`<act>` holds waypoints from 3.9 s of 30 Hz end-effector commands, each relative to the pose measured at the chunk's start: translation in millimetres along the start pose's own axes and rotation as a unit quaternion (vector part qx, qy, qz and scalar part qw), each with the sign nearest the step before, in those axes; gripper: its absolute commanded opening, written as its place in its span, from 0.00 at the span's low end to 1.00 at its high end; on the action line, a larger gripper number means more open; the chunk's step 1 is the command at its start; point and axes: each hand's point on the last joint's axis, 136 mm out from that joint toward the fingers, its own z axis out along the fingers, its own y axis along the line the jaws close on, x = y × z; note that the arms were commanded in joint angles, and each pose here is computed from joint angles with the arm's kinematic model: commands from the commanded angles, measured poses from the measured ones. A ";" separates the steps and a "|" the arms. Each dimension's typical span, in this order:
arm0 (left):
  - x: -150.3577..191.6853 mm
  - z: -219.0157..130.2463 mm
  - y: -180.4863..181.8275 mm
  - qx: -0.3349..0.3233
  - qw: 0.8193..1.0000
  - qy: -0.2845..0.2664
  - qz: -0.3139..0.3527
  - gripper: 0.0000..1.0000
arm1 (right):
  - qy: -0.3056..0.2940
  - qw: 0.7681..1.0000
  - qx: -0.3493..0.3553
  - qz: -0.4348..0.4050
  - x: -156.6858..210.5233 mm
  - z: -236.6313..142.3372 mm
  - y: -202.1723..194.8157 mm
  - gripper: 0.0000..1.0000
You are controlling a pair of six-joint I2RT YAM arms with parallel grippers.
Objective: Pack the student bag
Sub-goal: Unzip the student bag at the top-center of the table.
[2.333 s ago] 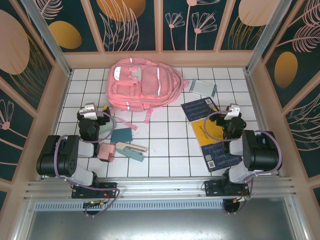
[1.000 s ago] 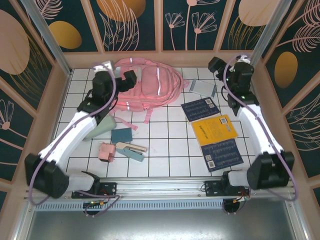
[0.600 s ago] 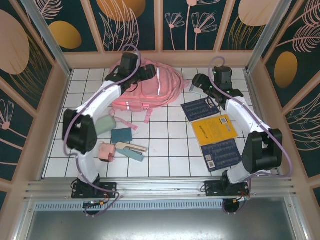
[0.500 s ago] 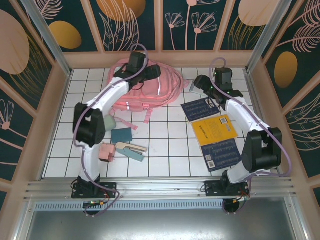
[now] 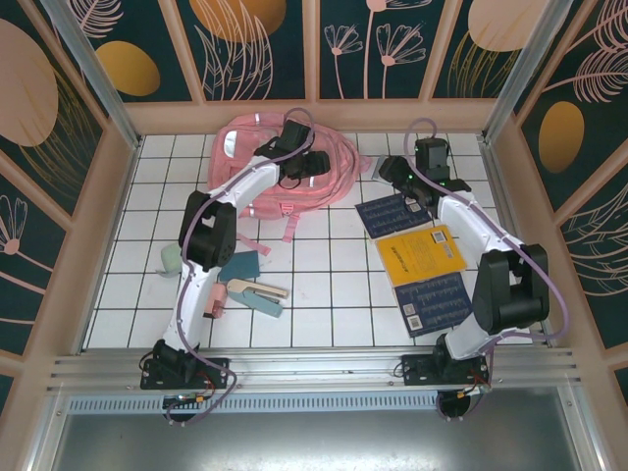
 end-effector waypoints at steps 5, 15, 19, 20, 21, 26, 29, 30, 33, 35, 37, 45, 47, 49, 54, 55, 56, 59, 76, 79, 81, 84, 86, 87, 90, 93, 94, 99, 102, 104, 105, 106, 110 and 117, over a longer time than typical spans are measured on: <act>-5.9 18.2 -12.2 0.041 0.999 0.000 -0.010 0.56 | 0.017 1.000 -0.003 -0.011 17.3 11.7 3.7 0.52; -0.3 42.6 -12.1 0.056 0.998 0.013 -0.017 0.25 | 0.031 0.999 -0.008 -0.018 25.4 16.9 9.6 0.35; 1.0 41.0 -8.8 0.048 0.999 0.016 -0.010 0.00 | 0.035 0.999 -0.018 -0.026 28.1 16.3 17.5 0.27; -0.9 37.3 -11.1 0.051 0.999 0.014 -0.007 0.00 | 0.038 0.998 -0.023 -0.032 30.5 16.1 21.7 0.27; -4.9 32.7 -13.2 0.053 0.999 0.009 -0.004 0.00 | 0.040 0.998 -0.031 -0.039 32.8 15.9 26.3 0.27; -41.5 -5.3 -25.3 0.081 0.996 -0.028 -0.015 0.00 | 0.049 0.988 -0.096 -0.108 60.0 14.7 72.4 0.23; -60.8 -27.8 -28.9 0.102 0.993 -0.045 -0.033 0.00 | 0.058 0.976 -0.143 -0.156 88.1 20.0 99.0 0.24; -65.3 -33.6 -29.4 0.109 0.992 -0.048 -0.038 0.00 | 0.060 0.965 -0.183 -0.180 102.7 19.3 110.9 0.27; -75.2 -45.5 -28.2 0.120 0.990 -0.053 -0.051 0.00 | 0.037 0.934 -0.233 -0.269 139.6 18.3 129.0 0.31; -78.1 -51.1 -29.7 0.128 0.989 -0.052 -0.055 0.00 | 0.017 0.911 -0.235 -0.338 160.3 20.2 137.5 0.30; -79.6 -56.8 -32.8 0.137 0.988 -0.050 -0.059 0.00 | 0.010 0.899 -0.233 -0.372 171.4 25.6 141.8 0.30; -90.3 -82.4 -37.7 0.148 0.985 -0.059 -0.071 0.00 | 0.016 0.888 -0.230 -0.398 192.3 60.4 136.4 0.36; -92.9 -87.3 -38.3 0.151 0.984 -0.058 -0.079 0.00 | 0.037 0.888 -0.231 -0.397 201.1 72.3 134.3 0.37; -94.7 -93.3 -39.7 0.152 0.983 -0.059 -0.083 0.00 | 0.073 0.883 -0.255 -0.387 214.6 78.0 138.5 0.37; -92.4 -101.7 -45.4 0.164 0.981 -0.050 -0.093 0.00 | 0.086 0.898 -0.276 -0.331 225.9 84.2 141.7 0.42; -91.2 -102.6 -47.0 0.168 0.980 -0.046 -0.094 0.00 | 0.069 0.904 -0.275 -0.319 222.9 83.2 140.3 0.45; -90.9 -103.9 -48.8 0.173 0.979 -0.044 -0.095 0.00 | 0.053 0.909 -0.274 -0.308 218.5 82.5 139.7 0.46; -91.9 -106.8 -52.4 0.183 0.977 -0.041 -0.103 0.00 | 0.018 0.912 -0.276 -0.302 208.8 80.3 140.8 0.48; -102.3 -136.3 -66.0 0.233 0.962 -0.042 -0.134 0.00 | 0.031 0.863 -0.200 -0.463 238.4 122.4 131.8 0.50; -104.1 -138.2 -67.3 0.239 0.960 -0.041 -0.137 0.00 | 0.021 0.863 -0.182 -0.471 241.4 130.4 129.2 0.49; -105.4 -140.4 -68.7 0.244 0.959 -0.041 -0.138 0.00 | 0.009 0.866 -0.164 -0.473 238.8 136.1 126.5 0.49; -107.0 -142.4 -68.6 0.248 0.958 -0.042 -0.140 0.00 | -0.017 0.869 -0.145 -0.473 233.7 139.5 125.5 0.49; -108.3 -144.0 -66.5 0.248 0.957 -0.043 -0.142 0.00 | -0.029 0.872 -0.121 -0.473 229.8 143.7 123.7 0.48; -108.1 -143.1 -65.0 0.248 0.957 -0.042 -0.145 0.00 | -0.038 0.872 -0.117 -0.473 229.0 144.2 124.8 0.47; -107.4 -140.5 -63.0 0.252 0.955 -0.037 -0.152 0.00 | -0.065 0.869 -0.094 -0.482 224.7 147.1 128.7 0.47; -104.6 -139.4 -63.6 0.256 0.954 -0.032 -0.154 0.00 | -0.064 0.875 -0.089 -0.472 222.5 154.3 132.1 0.44; -103.7 -138.7 -62.5 0.256 0.954 -0.032 -0.154 0.00 | -0.064 0.875 -0.093 -0.471 224.1 154.6 134.5 0.43; -99.8 -131.5 -58.7 0.252 0.954 -0.025 -0.158 0.00 | -0.078 0.871 -0.102 -0.475 227.9 148.2 141.9 0.42; -97.3 -128.5 -59.6 0.257 0.952 -0.018 -0.162 0.00 | -0.081 0.875 -0.096 -0.468 225.2 150.0 141.3 0.39; -96.7 -128.3 -59.8 0.259 0.952 -0.018 -0.162 0.00 | -0.081 0.878 -0.097 -0.462 225.1 151.5 143.3 0.33; -96.2 -127.6 -59.2 0.258 0.952 -0.018 -0.162 0.00 | -0.082 0.879 -0.099 -0.458 224.8 151.6 145.0 0.30; -96.3 -126.7 -58.1 0.256 0.953 -0.018 -0.163 0.00 | -0.084 0.881 -0.100 -0.455 224.2 152.0 147.1 0.28; -94.3 -122.9 -54.8 0.254 0.953 -0.015 -0.165 0.00 | -0.091 0.883 -0.096 -0.451 222.5 150.9 148.5 0.11; -92.8 -117.2 -44.8 0.243 0.956 -0.015 -0.166 0.00 | -0.097 0.877 -0.101 -0.460 220.6 138.7 148.7 0.00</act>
